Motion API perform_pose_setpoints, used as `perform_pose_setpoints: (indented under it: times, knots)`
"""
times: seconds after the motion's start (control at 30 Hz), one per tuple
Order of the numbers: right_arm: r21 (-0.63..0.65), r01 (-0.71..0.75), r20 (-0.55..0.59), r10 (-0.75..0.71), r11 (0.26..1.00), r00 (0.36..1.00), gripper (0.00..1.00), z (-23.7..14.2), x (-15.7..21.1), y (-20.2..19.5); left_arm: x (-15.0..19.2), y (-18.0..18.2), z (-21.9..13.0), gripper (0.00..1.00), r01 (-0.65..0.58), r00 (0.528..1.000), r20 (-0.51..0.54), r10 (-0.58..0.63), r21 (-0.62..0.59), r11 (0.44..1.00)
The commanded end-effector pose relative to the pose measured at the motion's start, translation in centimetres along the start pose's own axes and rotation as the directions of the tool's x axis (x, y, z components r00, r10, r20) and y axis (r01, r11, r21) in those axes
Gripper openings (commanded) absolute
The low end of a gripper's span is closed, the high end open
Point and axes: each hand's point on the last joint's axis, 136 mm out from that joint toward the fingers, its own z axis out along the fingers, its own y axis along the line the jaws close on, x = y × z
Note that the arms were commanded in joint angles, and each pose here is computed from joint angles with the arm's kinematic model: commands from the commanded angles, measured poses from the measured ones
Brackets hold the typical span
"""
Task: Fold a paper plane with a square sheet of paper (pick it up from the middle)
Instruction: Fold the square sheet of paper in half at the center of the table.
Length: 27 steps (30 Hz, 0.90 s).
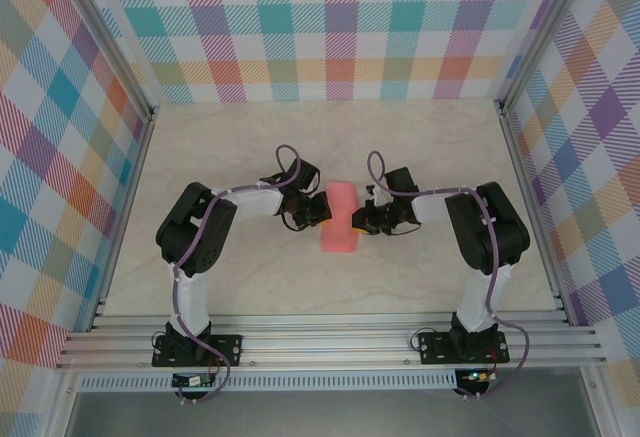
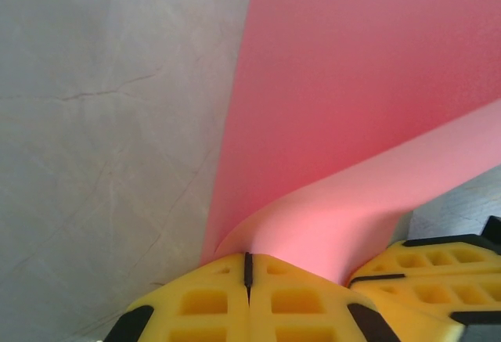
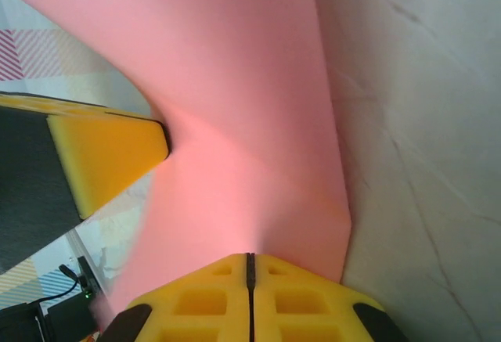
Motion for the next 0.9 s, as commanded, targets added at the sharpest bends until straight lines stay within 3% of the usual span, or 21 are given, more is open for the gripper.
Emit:
perform_pose_setpoints:
  times: [0.0,0.37,0.67,0.87]
  knots:
    - [0.017,0.010,-0.012,-0.009,1.000,1.000,0.07,0.9,0.5,-1.2,3.4,5.0,2.6,0.00,0.027,0.994,-0.098,-0.042,-0.149,0.988]
    - [-0.106,0.080,0.026,-0.078,0.991,0.997,0.08,-1.8,-0.1,3.9,3.5,4.9,2.5,0.00,0.021,0.994,-0.102,-0.036,-0.144,0.989]
    - [-0.082,0.036,-0.024,-0.039,0.996,0.999,0.07,-0.3,2.0,1.9,3.6,5.0,2.5,0.00,0.020,0.994,-0.102,-0.035,-0.144,0.989]
    - [0.071,0.019,-0.061,-0.015,0.997,0.998,0.08,0.8,3.5,-1.8,3.6,5.0,2.6,0.00,0.025,0.994,-0.103,-0.040,-0.143,0.989]
